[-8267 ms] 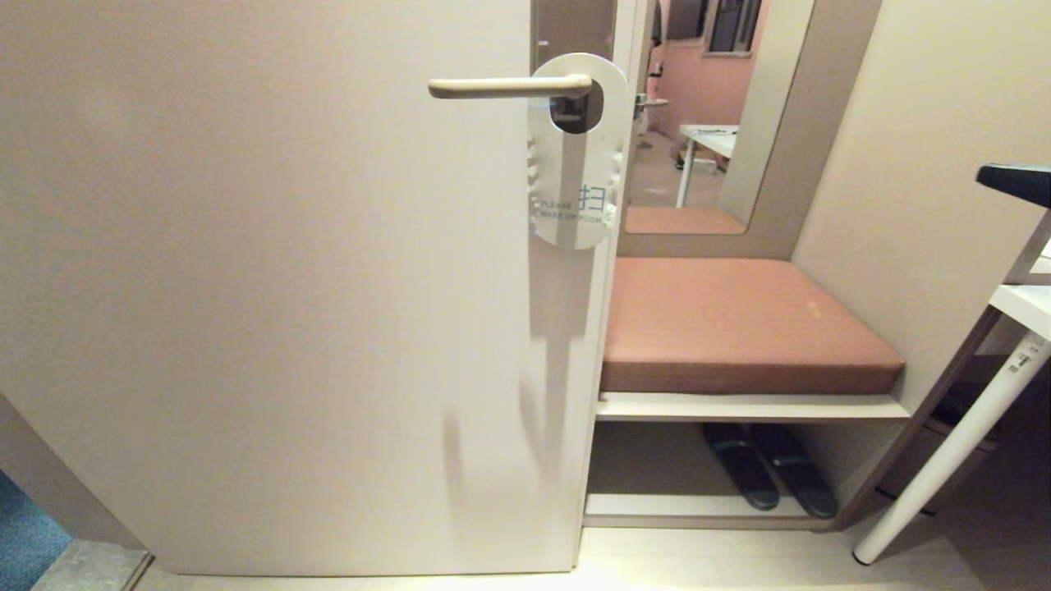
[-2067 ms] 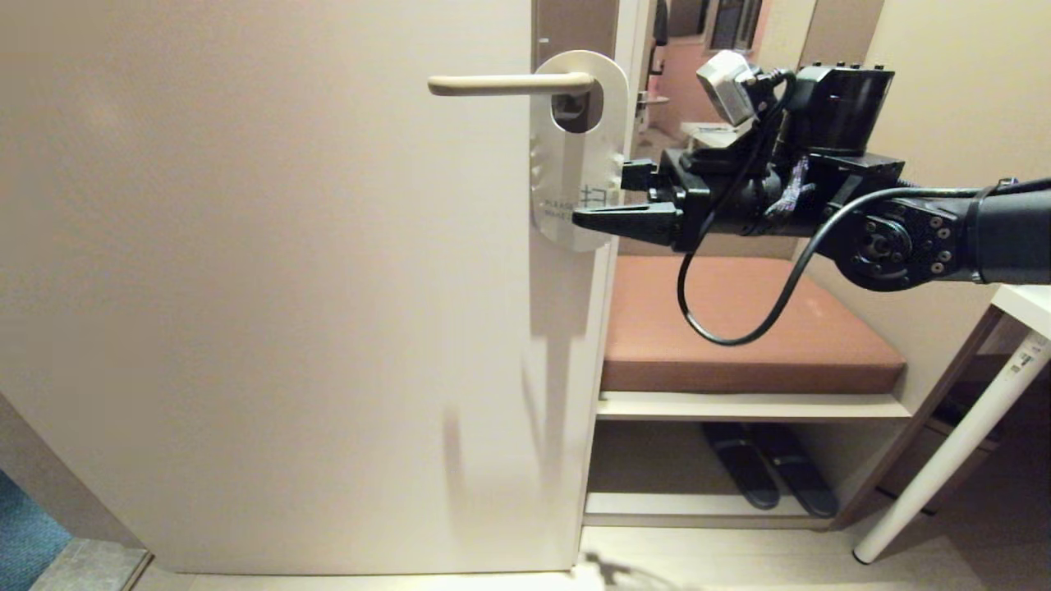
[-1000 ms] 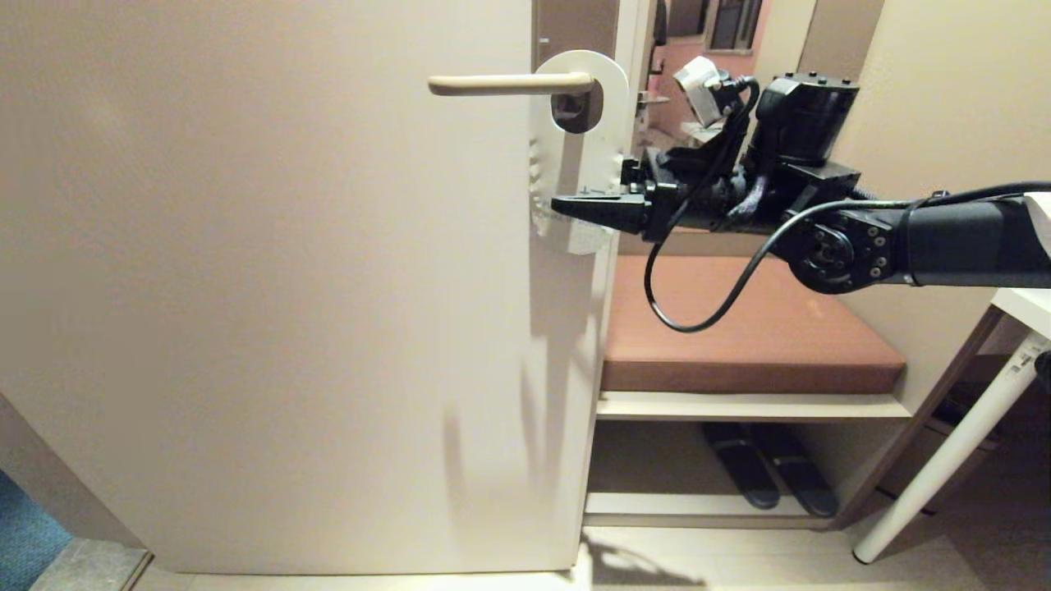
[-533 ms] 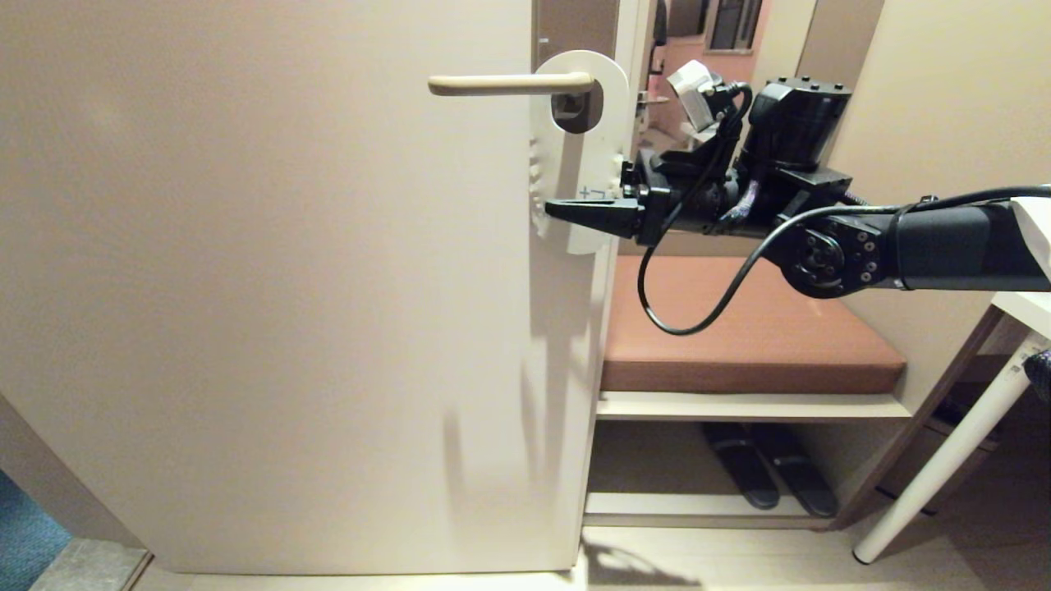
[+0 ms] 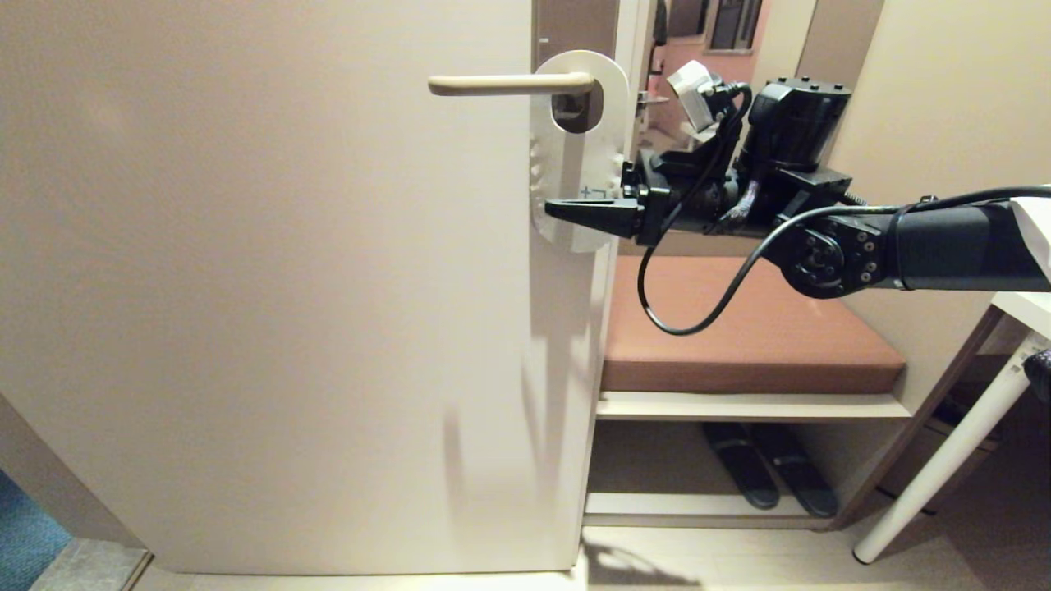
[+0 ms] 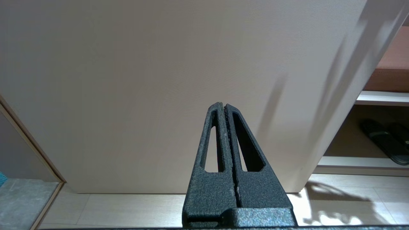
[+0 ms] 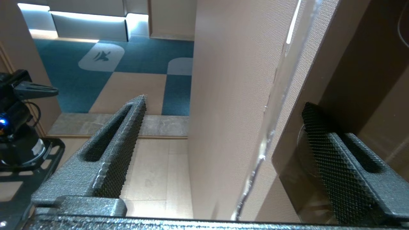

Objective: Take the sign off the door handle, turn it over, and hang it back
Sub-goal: Take down the sign

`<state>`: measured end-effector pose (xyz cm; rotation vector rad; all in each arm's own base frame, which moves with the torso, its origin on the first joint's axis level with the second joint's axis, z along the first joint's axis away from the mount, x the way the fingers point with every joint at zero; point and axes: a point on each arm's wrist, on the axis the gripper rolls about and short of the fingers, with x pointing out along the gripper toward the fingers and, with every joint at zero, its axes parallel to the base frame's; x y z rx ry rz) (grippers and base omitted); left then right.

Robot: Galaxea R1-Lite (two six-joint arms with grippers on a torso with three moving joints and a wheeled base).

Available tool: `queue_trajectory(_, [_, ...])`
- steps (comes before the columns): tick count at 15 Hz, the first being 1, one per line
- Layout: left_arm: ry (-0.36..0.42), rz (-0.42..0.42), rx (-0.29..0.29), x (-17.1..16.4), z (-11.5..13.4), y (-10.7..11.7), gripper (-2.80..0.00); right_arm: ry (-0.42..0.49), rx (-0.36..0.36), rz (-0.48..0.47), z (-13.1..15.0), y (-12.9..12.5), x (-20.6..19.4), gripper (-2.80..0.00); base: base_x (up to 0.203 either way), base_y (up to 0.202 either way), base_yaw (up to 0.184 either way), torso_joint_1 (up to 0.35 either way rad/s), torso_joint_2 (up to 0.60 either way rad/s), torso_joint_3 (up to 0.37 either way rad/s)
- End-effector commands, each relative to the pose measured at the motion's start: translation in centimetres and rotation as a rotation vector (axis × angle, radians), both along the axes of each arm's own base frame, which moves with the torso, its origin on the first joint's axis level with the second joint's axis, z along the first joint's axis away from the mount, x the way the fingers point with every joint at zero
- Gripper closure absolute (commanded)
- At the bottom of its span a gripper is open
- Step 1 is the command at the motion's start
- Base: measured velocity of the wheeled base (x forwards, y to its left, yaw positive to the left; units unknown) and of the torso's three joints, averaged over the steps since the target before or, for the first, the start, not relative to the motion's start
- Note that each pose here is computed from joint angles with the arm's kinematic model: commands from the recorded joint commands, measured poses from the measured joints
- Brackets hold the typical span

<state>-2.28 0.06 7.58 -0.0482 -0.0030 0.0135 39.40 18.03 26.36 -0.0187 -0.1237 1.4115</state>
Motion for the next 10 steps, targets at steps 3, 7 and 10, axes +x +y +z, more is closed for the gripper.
queue_trajectory(3, [0.001,0.001,-0.001,0.01,0.01,0.00,0.00,0.002,0.003,-0.024,-0.08,0.01,0.06,0.00,0.000,0.000,0.000,0.000,0.00,0.000])
queue_trajectory(7, [0.001,0.002,-0.001,0.01,0.01,0.00,0.00,-0.013,-0.003,-0.029,-0.32,-0.04,0.13,0.00,0.000,0.000,0.000,0.000,0.00,0.000])
queue_trajectory(10, [0.001,0.002,-0.001,0.01,0.01,0.00,0.00,-0.037,-0.015,-0.032,-0.77,-0.02,0.17,0.00,0.000,0.000,0.000,0.000,0.00,0.000])
